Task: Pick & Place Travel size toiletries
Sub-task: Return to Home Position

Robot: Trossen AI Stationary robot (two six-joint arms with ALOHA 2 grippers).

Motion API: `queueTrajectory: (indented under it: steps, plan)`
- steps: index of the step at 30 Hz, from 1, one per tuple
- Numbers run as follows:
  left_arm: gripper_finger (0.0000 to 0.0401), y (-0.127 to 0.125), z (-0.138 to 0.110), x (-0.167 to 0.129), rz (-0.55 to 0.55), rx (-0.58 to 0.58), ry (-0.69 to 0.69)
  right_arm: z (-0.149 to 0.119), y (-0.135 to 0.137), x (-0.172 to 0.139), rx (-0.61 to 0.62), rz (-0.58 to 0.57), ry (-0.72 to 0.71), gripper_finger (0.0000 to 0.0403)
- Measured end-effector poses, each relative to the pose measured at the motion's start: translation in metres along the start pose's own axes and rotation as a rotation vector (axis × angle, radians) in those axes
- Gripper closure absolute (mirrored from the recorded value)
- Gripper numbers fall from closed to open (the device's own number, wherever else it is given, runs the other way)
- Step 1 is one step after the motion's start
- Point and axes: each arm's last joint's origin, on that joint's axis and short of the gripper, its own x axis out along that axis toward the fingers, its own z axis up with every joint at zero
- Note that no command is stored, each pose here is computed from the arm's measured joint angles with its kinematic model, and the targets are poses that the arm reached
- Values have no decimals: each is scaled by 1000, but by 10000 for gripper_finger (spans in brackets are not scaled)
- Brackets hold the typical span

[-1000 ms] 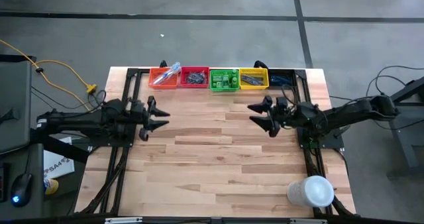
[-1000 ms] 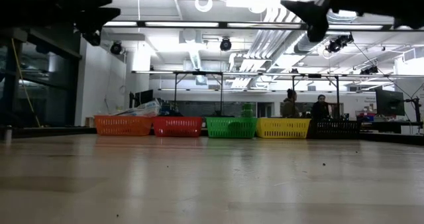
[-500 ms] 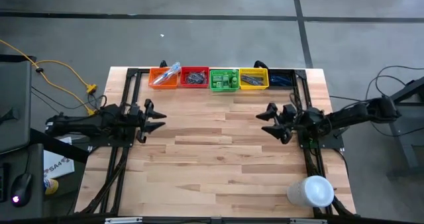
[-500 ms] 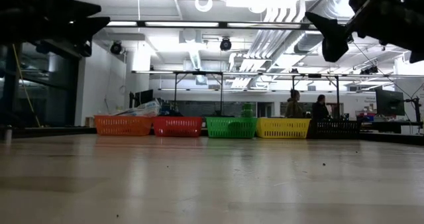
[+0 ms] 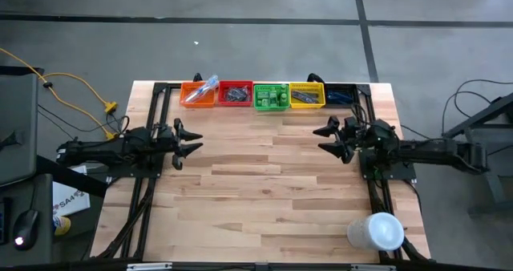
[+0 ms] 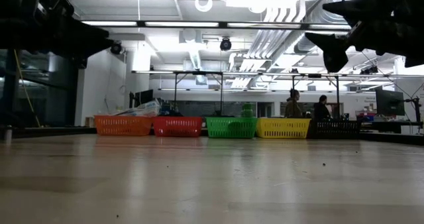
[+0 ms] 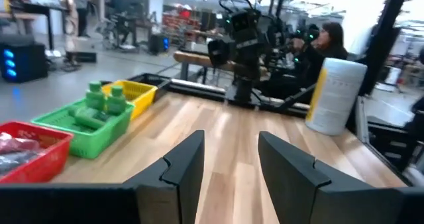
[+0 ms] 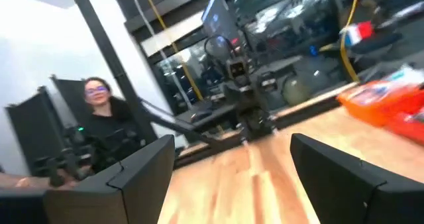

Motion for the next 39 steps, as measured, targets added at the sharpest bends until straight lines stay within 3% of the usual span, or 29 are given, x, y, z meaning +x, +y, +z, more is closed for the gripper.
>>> queueTrajectory:
  steps: [8,13,21,39]
  plan:
    - [258,1,-1,0,21,9,4,-1,-3,-13,-59,-170,14,108]
    - [258,1,0,0,24,8,-2,4,-1,-16,-118,-198,-47,108]
    - [258,1,-3,0,29,4,28,3,-5,-18,-90,-332,-80,108]
    - [258,2,-6,0,30,7,55,1,-6,-18,-82,-338,-63,108]
